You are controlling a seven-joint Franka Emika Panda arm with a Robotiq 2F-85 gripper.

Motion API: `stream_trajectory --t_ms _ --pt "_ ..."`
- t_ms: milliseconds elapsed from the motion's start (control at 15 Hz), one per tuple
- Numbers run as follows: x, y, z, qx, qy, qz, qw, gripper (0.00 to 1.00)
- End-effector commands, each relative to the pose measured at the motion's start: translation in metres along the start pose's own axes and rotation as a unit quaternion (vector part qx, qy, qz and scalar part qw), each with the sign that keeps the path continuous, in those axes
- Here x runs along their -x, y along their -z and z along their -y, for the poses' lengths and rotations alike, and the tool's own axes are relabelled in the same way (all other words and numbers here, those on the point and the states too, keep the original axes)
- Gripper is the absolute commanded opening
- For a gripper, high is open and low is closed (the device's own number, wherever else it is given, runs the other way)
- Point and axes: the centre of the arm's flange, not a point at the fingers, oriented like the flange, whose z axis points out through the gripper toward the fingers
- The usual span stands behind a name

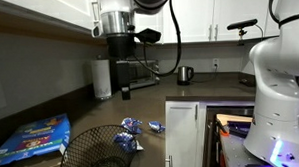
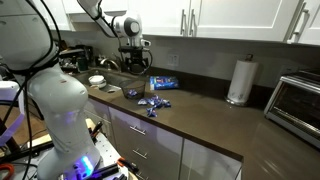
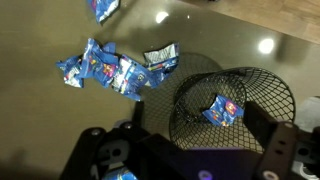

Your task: Remove the sachet from the black basket and put it on the countertop

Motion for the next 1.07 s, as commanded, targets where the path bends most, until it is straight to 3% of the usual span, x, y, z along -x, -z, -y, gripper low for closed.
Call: stream_trajectory --t_ms 0,400,1000 --pt "-0.04 -0.022 0.017 -0.005 0.015 0.002 0.9999 1.0" --pt "-0.07 -0.038 0.051 -0.078 0.036 0.018 0.9962 1.0" --pt "-0.066 -0.048 0.059 -0.075 0.035 0.013 0.9965 1.0"
